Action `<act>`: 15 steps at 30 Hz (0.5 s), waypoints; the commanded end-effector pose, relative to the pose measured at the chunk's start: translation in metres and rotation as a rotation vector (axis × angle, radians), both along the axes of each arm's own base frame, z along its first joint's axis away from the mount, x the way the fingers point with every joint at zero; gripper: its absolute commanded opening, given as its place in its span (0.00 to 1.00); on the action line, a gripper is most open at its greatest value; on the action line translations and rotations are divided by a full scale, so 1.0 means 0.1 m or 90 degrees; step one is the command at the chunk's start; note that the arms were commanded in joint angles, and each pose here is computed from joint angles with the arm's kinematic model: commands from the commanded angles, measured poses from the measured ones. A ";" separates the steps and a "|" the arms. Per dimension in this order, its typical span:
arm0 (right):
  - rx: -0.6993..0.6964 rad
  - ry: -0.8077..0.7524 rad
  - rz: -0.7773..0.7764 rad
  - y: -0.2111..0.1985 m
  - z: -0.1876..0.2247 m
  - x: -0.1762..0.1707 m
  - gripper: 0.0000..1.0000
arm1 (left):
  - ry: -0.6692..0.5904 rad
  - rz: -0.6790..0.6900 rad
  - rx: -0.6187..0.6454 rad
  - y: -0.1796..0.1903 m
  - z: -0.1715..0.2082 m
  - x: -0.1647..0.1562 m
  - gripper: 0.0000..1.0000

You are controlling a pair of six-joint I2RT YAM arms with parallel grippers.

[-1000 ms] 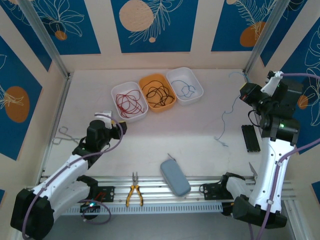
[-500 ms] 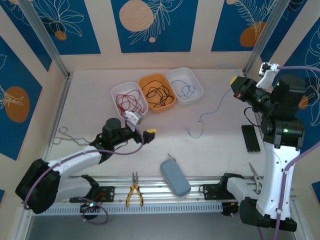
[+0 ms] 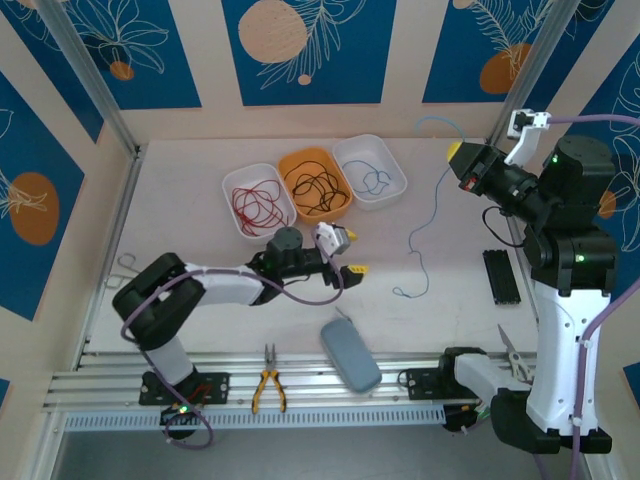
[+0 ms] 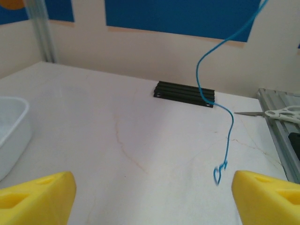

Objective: Untangle the cables

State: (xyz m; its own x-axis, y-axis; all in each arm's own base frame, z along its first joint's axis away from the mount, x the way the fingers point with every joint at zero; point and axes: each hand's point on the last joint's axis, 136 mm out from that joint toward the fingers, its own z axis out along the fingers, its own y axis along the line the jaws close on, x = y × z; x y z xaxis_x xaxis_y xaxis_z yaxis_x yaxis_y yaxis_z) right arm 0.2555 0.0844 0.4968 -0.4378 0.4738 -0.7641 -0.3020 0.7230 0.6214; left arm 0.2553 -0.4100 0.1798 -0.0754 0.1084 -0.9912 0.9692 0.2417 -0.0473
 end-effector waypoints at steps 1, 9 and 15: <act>0.011 -0.006 0.014 0.05 0.09 -0.07 0.00 | -0.031 -0.065 -0.050 -0.18 0.14 -0.11 0.81; 0.017 -0.010 0.038 0.12 0.12 -0.07 0.00 | 0.021 -0.131 -0.021 -0.32 -0.09 -0.17 0.62; 0.020 -0.013 0.050 0.17 0.14 -0.07 0.00 | 0.038 -0.096 0.034 -0.37 -0.33 -0.02 0.55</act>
State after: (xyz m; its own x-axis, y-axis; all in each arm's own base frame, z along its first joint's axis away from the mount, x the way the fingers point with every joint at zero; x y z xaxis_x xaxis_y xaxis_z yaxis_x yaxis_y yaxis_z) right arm 0.2565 0.0950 0.4969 -0.4698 0.4651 -0.7503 -0.3252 0.6990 0.6369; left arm 0.2519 -0.4420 0.1574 -0.1123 0.1380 -0.9840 0.9898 0.1030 -0.0985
